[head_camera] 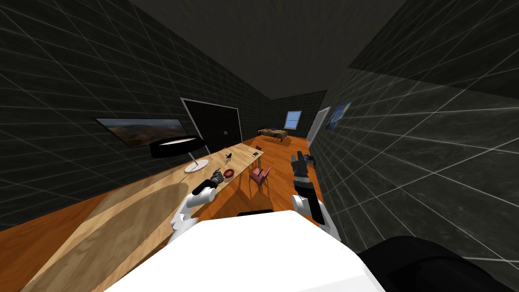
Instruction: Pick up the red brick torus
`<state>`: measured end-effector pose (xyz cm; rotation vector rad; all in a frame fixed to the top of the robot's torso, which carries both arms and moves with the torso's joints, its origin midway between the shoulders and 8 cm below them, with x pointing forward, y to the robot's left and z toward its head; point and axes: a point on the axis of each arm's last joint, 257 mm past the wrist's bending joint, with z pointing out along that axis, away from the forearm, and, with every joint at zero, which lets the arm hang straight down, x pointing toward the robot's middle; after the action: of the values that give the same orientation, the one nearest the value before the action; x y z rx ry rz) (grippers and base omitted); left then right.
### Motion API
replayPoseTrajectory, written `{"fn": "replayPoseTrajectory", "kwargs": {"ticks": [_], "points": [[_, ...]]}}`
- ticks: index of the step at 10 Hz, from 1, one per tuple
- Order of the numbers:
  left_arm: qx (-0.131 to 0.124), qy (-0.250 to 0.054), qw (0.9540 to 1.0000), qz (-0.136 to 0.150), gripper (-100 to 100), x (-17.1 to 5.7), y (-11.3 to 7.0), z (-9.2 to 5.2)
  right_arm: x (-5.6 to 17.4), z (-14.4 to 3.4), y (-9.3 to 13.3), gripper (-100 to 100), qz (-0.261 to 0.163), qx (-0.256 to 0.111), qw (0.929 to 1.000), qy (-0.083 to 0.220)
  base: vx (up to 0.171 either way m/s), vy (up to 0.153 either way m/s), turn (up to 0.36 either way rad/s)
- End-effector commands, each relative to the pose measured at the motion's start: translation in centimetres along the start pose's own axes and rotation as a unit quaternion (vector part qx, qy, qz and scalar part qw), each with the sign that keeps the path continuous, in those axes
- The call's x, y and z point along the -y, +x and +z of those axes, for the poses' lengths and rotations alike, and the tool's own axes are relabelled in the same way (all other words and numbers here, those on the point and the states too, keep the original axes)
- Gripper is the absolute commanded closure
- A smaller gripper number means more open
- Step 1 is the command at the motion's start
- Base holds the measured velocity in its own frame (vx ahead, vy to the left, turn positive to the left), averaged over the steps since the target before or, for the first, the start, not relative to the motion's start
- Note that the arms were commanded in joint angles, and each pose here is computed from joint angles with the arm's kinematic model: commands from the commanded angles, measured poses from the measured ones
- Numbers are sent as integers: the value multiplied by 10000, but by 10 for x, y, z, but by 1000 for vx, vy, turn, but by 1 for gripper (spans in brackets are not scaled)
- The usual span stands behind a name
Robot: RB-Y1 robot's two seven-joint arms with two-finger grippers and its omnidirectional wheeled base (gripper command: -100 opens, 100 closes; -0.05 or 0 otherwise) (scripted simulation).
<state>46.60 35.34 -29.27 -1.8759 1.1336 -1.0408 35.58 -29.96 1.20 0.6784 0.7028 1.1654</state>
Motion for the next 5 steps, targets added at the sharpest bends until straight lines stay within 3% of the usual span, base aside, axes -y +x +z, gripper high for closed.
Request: {"fn": "replayPoseTrajectory", "kwargs": {"ticks": [1,2,5], "points": [[59,-221,9997,-21,-100,-13,-3,3,0,0,0,0,0,0,10000,0,52,5,-15],[119,-499,9987,-52,-100,-27,-7,8,0,0,0,0,0,0,10000,0,69,8,-26],[190,-800,9966,-78,-100,-43,-11,11,0,0,0,0,0,0,10000,0,58,10,-15]]}}
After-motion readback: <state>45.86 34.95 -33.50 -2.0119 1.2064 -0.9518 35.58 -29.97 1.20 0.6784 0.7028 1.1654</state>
